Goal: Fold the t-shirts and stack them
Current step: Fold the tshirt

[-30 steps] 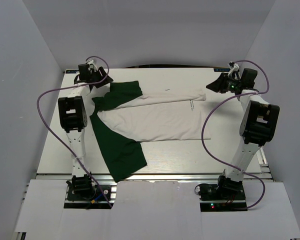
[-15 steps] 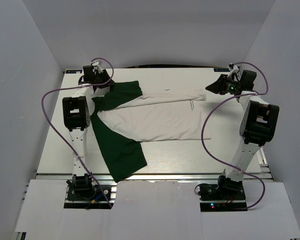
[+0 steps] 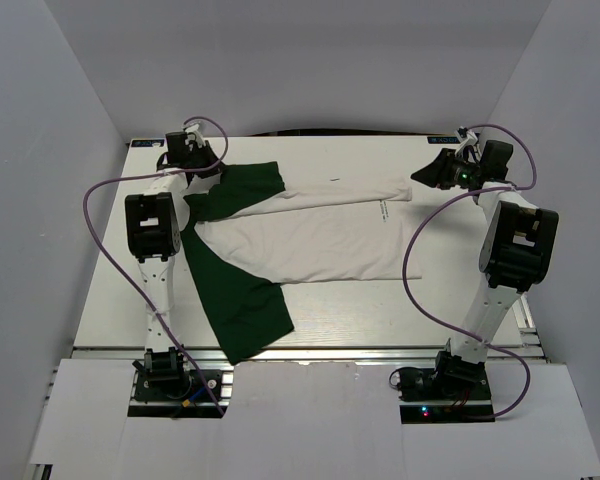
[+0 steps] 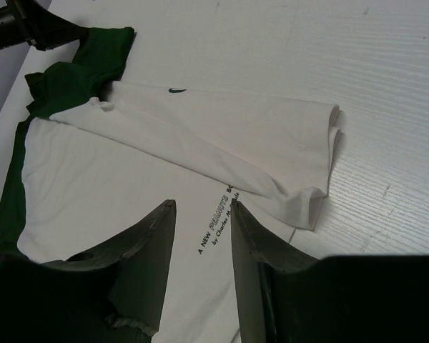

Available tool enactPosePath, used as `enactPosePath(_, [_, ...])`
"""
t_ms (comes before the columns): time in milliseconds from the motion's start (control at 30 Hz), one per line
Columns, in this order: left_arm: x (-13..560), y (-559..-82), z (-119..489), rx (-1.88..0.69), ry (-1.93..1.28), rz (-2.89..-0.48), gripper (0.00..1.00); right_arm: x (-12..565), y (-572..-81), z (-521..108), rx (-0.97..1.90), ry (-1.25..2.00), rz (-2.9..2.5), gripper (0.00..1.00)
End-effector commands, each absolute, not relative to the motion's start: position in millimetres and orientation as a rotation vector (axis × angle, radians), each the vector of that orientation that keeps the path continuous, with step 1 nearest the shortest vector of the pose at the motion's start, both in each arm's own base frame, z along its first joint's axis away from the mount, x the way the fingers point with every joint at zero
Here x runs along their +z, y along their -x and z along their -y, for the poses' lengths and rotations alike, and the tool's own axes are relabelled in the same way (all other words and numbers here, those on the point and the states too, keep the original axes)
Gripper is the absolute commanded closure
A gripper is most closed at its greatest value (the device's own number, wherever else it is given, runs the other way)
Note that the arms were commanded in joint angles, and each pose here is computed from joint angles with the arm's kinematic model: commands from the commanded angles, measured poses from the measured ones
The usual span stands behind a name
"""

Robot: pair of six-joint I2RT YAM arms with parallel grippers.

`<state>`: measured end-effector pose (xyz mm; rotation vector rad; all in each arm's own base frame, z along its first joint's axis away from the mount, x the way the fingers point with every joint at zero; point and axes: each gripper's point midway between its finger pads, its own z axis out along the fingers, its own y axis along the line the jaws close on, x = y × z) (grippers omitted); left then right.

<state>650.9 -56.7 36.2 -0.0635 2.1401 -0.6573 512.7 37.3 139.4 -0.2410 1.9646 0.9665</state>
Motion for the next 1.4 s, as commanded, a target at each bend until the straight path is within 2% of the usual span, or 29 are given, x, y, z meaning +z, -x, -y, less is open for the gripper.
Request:
enactPosePath(0, [63.6, -656.8, 65.3, -0.689, 0.019, -2.072, 1.0, 146.6, -513.4, -39.4, 0.971, 0.268, -1.938, 0.57])
enactPosePath(267, [135.3, -658.5, 69.4, -0.714, -0.011, -1.907, 1.0, 147.4, -508.9, -41.1, 0.979, 0.272, -1.939, 0.57])
enactPosePath(400, [187.3, -643.6, 74.1, -0.738, -0.047, -1.8, 1.0, 149.9, -506.6, -41.6, 0.986, 0.278, -1.936, 0.57])
enactPosePath(467, [185.1, -630.7, 76.3, -0.752, -0.045, -1.807, 1.0, 151.7, -505.5, -42.2, 0.989, 0.283, -1.932, 0.57])
enactPosePath(500, [204.3, -624.4, 78.7, -0.757, -0.06, -1.771, 1.0, 151.6, -504.9, -43.1, 0.99, 0.285, -1.933, 0.57])
enactPosePath(1367, [239.8, -484.1, 129.1, -1.077, -0.361, -1.766, 1.0, 161.7, -492.7, -47.7, 1.013, 0.306, -1.914, 0.57])
